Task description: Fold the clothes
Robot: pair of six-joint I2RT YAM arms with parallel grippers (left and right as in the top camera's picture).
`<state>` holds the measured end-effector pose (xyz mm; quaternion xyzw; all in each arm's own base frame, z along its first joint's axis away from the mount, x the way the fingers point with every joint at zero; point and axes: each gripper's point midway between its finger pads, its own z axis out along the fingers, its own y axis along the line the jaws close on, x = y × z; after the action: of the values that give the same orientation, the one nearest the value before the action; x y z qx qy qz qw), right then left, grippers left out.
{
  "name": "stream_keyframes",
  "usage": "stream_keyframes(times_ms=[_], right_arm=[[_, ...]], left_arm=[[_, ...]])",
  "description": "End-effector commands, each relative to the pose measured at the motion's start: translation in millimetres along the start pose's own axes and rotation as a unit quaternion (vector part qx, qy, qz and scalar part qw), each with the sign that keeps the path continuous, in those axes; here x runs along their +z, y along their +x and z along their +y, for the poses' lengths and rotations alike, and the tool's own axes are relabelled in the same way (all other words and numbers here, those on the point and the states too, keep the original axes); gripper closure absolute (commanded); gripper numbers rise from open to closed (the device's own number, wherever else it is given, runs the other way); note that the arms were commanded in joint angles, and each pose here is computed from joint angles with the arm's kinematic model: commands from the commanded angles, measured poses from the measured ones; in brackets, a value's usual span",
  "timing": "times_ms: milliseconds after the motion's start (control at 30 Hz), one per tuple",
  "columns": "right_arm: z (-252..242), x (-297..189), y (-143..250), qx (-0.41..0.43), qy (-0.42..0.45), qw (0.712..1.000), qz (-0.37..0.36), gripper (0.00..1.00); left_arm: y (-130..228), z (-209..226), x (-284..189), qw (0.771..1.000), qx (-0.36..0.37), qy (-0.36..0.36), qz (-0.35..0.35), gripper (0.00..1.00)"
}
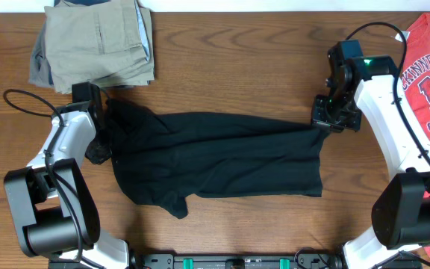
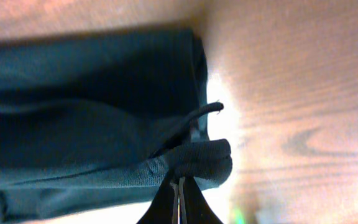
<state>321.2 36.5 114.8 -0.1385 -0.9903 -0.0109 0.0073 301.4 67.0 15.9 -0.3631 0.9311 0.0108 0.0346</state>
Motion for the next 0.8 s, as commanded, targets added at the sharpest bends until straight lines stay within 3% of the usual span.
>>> stream_keyframes(times_ms=[0, 133, 333, 600, 767], right_arm=[[-6.4, -0.7, 4.0, -0.007, 0.015, 1.000, 0.004, 0.99], [-7.0, -0.2, 5.6, -0.005, 0.015, 1.000, 0.006, 0.99], [-2.7, -29.0, -3.1, 0.013, -0.011, 0.998, -0.059, 0.99], [-1.9, -67.6, 28.0, -0.007, -0.023, 0.996, -0.087, 0.99], [3.6, -75.8, 23.6, -0.026, -0.008, 0.992, -0.124, 0.99]], left_arm=[[-1.4, 3.9, -2.3, 1.000, -0.008, -0.005, -0.006, 0.94], [-1.4, 3.9, -2.3, 1.000, -0.008, -0.005, -0.006, 0.94], [-1.4, 3.9, -2.3, 1.000, -0.008, -0.005, -0.006, 0.94], [-1.3, 3.9, -2.3, 1.000, -0.007, -0.005, -0.006, 0.94], [-1.2, 3.8, -2.3, 1.000, -0.007, -0.005, -0.006, 0.94]])
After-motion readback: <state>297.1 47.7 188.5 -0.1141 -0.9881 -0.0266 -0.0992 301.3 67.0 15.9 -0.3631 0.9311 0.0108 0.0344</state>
